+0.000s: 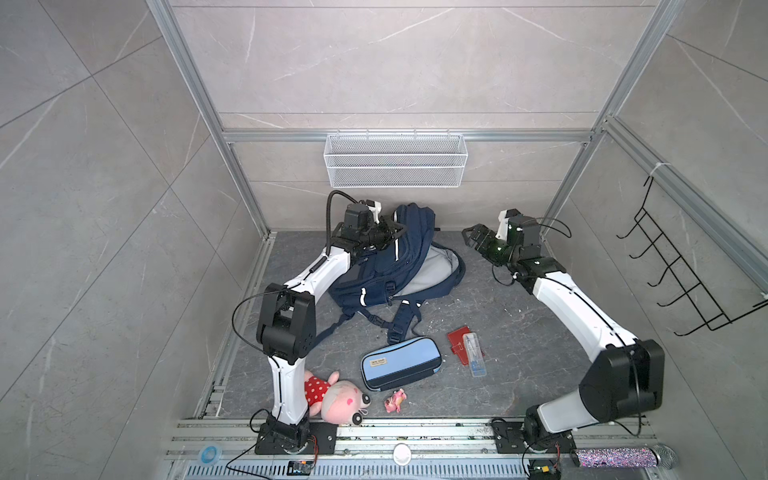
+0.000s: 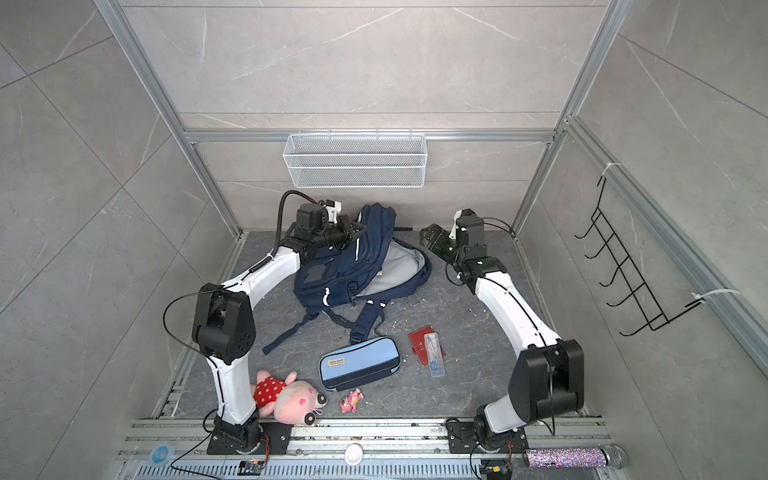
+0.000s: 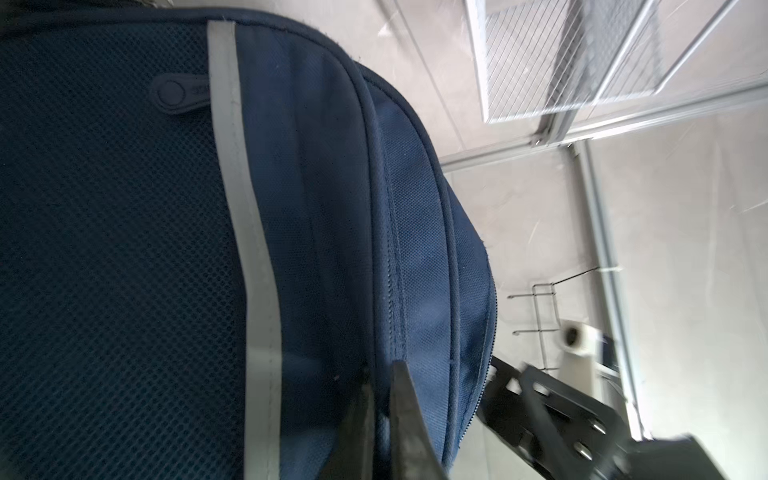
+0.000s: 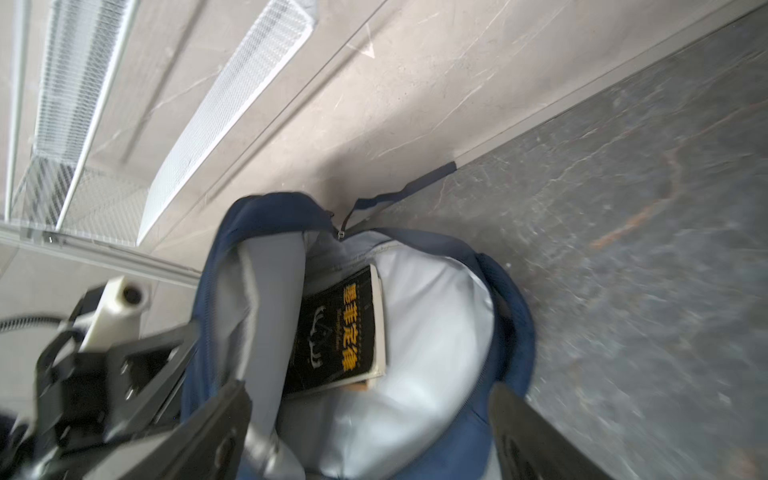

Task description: Pack the student bag

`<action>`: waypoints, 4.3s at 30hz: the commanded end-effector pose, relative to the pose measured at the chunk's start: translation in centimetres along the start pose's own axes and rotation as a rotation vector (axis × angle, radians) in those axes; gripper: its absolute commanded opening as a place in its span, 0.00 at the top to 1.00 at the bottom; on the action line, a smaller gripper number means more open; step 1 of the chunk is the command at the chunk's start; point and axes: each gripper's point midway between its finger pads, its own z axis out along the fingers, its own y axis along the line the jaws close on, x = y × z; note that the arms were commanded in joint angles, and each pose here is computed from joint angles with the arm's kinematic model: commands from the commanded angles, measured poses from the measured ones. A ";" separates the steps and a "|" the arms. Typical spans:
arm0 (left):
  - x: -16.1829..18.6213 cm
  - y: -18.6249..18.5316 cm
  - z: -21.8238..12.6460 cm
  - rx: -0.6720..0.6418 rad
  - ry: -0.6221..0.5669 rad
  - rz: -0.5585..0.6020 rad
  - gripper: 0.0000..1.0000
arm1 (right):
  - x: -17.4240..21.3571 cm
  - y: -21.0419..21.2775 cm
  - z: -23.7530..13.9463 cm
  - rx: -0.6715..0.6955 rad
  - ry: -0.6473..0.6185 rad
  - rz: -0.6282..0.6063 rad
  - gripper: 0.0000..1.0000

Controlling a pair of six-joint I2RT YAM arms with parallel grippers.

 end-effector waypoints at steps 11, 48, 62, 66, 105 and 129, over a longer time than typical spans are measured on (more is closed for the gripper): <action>3.5 3.3 5.1 -0.128 0.099 0.126 0.83 | 4.9 -3.3 -1.4 0.179 0.169 -0.117 0.09; 10.1 18.7 -14.7 -0.468 -0.125 -0.512 0.20 | 21.9 7.8 6.0 0.006 0.638 -0.417 0.03; 8.4 20.6 -11.4 -0.456 -0.120 -0.573 0.92 | 22.9 7.1 4.1 -0.030 0.651 -0.431 0.04; 8.3 19.4 -11.1 -0.423 -0.108 -0.568 1.00 | 24.6 7.5 2.5 -0.137 0.680 -0.444 0.06; 5.7 2.7 -6.8 -0.105 0.000 -0.332 1.00 | 22.9 3.9 10.8 0.238 0.632 -0.595 0.54; 5.4 2.2 -7.1 -0.093 0.002 -0.349 1.00 | 21.3 3.8 11.7 0.258 0.583 -0.586 0.88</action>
